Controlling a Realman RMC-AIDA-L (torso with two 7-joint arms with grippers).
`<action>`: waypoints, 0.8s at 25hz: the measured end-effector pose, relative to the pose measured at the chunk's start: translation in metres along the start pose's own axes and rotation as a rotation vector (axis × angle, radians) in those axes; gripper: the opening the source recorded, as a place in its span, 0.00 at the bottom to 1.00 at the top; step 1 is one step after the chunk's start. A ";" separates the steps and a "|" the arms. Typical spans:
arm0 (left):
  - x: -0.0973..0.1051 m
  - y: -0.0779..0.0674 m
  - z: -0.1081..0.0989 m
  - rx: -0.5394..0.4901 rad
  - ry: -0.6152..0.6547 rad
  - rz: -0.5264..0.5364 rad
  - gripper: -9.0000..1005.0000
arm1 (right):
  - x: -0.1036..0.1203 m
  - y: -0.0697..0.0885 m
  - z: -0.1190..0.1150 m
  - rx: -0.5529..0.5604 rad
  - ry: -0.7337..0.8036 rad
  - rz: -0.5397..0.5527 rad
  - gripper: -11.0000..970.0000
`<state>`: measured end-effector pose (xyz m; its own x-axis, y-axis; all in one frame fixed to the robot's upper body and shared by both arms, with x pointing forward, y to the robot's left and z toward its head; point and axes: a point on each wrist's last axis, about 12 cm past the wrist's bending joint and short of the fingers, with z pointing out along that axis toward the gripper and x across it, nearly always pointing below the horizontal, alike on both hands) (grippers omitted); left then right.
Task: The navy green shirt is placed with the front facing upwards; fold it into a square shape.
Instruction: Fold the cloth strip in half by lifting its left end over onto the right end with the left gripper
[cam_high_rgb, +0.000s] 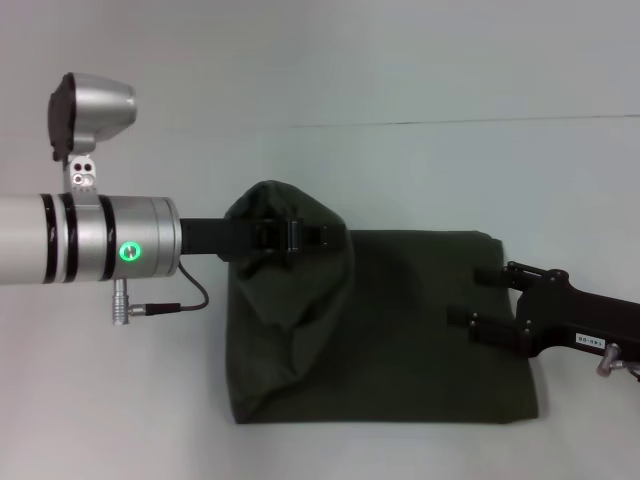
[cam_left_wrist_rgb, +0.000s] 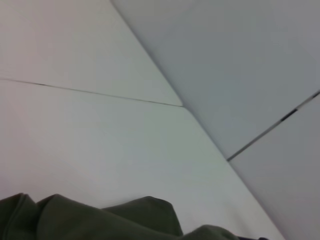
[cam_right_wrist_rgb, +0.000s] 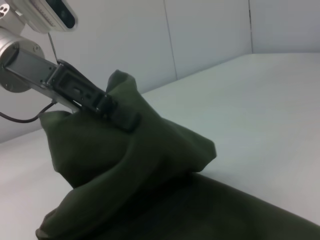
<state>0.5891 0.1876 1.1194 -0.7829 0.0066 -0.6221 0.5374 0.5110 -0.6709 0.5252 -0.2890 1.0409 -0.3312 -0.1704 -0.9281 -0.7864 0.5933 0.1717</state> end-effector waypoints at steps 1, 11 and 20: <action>0.000 -0.001 0.001 0.006 -0.001 0.001 0.09 | 0.001 0.000 0.000 0.000 0.001 0.002 0.80; -0.005 -0.011 0.008 0.061 -0.031 0.005 0.09 | 0.009 0.004 -0.001 -0.003 0.017 0.022 0.80; -0.013 0.000 -0.023 -0.010 -0.107 0.035 0.09 | 0.010 0.005 -0.001 -0.003 0.018 0.028 0.80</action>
<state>0.5921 0.2068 1.1372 -0.7257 -0.0667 -0.6848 0.5601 0.5207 -0.6443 0.5168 -0.2886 1.0327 -0.3622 -0.1682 -0.9168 -0.7782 0.5959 0.1982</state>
